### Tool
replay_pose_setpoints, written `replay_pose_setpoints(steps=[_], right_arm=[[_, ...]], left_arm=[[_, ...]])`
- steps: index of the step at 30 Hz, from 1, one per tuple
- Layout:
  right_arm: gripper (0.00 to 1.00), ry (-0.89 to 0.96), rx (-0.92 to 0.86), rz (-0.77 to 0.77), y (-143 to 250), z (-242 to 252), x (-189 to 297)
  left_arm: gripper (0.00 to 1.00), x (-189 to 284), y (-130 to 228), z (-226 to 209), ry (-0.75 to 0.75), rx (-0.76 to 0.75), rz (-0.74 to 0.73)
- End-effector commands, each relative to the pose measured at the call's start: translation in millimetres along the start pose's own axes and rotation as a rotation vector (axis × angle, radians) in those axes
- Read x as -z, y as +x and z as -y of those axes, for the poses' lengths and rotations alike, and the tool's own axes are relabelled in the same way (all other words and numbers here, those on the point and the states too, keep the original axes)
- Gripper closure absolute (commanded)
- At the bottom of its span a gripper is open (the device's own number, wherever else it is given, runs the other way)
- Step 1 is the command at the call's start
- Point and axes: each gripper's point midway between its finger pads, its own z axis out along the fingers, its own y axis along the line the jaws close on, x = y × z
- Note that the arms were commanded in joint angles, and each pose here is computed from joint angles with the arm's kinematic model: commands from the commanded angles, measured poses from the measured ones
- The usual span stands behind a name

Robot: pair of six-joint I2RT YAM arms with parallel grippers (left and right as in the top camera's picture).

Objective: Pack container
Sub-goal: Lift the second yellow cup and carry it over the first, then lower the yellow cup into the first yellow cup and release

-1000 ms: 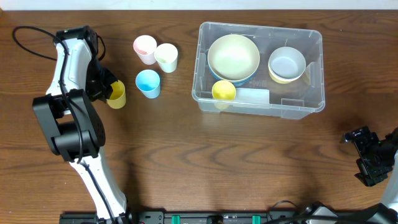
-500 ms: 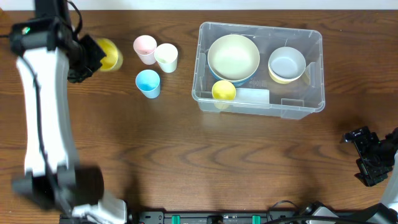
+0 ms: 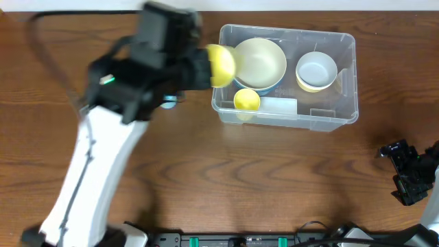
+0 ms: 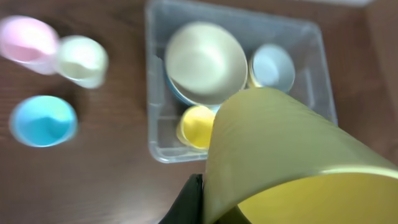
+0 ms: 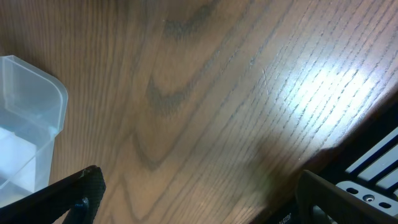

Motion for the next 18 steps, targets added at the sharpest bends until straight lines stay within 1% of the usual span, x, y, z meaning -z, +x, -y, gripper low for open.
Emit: replay_pose_setpoints(steps=[1, 5, 9, 12, 15, 18], right_arm=[[0.01, -0.013, -0.02, 0.011, -1, 0, 3], [0.01, -0.013, -0.02, 0.011, -1, 0, 3], [0.01, -0.013, -0.02, 0.011, -1, 0, 3], [0.01, -0.013, -0.02, 0.011, -1, 0, 3], [0.01, -0.013, -0.02, 0.011, -1, 0, 3], [0.01, -0.013, -0.02, 0.011, -1, 0, 3]], left_arm=[[0.94, -45, 16, 9, -0.032, -0.051, -0.098], [0.94, -84, 34, 17, -0.051, -0.08, -0.196], [0.94, -111, 48, 17, -0.073, -0.092, -0.263], [0.94, -125, 54, 10, -0.106, -0.092, -0.294], [0.94, -134, 54, -3, -0.176, -0.101, -0.291], [0.94, -145, 56, -11, -0.215, -0.105, -0.303]])
